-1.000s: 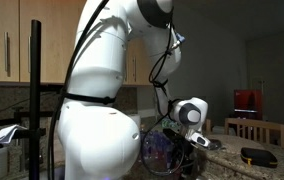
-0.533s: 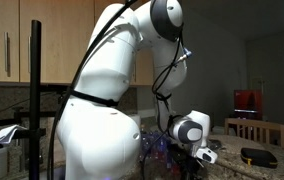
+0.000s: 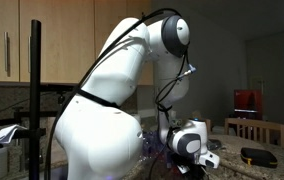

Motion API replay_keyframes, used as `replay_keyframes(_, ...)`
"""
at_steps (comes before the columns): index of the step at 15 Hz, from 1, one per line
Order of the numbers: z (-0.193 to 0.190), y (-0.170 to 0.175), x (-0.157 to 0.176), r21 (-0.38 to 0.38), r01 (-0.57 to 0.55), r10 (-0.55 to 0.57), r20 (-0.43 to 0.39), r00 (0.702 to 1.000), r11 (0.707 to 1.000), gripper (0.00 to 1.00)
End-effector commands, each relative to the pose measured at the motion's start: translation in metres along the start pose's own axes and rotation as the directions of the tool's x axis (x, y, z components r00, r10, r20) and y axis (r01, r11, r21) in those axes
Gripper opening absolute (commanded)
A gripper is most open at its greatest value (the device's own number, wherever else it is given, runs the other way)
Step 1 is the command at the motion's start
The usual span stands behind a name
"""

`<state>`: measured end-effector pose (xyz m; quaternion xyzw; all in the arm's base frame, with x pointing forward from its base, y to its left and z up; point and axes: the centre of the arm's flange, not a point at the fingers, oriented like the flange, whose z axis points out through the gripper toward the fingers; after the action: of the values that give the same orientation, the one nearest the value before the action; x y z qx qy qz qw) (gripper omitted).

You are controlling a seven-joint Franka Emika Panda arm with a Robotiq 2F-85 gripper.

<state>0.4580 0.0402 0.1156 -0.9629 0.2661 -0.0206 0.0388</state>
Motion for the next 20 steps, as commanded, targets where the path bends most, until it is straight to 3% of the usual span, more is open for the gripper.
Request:
replay_keyframes(1,0.025,-0.023,0.012,-0.040,0.011,-0.012,-0.043,0.999,0.999,1.00)
replay_keyframes(8,0.045,-0.055,0.048,-0.081,-0.014,0.004,-0.122,0.993,0.997,1.00)
replay_keyframes(16,0.027,-0.064,0.091,-0.137,-0.165,0.118,-0.302,0.946,0.977,1.00)
replay_keyframes(20,0.024,-0.065,0.095,-0.181,-0.176,0.124,-0.267,0.956,0.967,1.00)
